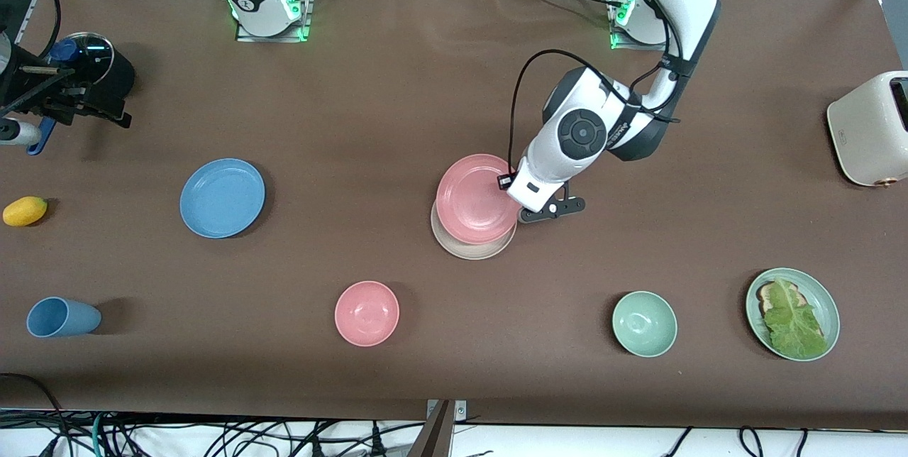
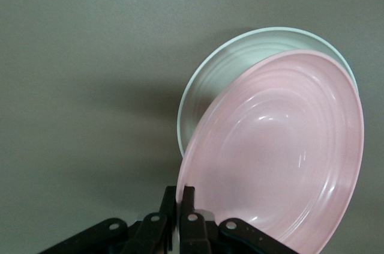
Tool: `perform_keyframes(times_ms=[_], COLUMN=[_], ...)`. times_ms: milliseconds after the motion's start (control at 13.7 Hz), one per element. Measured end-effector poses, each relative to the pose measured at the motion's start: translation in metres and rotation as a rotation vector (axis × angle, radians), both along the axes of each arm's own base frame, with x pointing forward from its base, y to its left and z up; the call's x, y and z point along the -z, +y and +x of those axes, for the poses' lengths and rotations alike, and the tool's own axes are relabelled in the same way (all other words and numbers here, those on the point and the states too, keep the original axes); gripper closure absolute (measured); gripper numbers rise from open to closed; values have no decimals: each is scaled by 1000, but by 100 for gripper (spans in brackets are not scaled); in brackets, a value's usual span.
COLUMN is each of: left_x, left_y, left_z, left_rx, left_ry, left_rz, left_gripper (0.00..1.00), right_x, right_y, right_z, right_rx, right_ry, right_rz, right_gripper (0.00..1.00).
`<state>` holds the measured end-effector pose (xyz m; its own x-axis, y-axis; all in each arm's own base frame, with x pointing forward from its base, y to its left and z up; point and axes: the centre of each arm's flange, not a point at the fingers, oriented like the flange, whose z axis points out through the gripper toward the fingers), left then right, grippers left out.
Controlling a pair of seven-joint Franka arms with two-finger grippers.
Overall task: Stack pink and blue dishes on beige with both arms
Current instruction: 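Open the left gripper to release the pink plate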
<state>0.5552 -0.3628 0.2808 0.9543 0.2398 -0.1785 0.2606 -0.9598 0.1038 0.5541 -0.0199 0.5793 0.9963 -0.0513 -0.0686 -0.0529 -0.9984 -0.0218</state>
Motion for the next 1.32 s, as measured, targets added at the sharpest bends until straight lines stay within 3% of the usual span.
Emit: perform_keyframes(times_ms=[439, 1096, 1316], left_x=[24, 26, 29], left_y=[-7, -6, -6], left_z=[-2, -1, 0], left_rx=[-8, -12, -14], left_ry=[-26, -26, -30], left_rz=[46, 48, 46], left_gripper=[94, 94, 94], right_x=[0, 1, 16], right_y=[0, -1, -3], right_z=[0, 0, 1], right_rx=[0, 1, 6], right_ry=[0, 2, 33], right_rz=[0, 0, 0], right_gripper=[0, 0, 0])
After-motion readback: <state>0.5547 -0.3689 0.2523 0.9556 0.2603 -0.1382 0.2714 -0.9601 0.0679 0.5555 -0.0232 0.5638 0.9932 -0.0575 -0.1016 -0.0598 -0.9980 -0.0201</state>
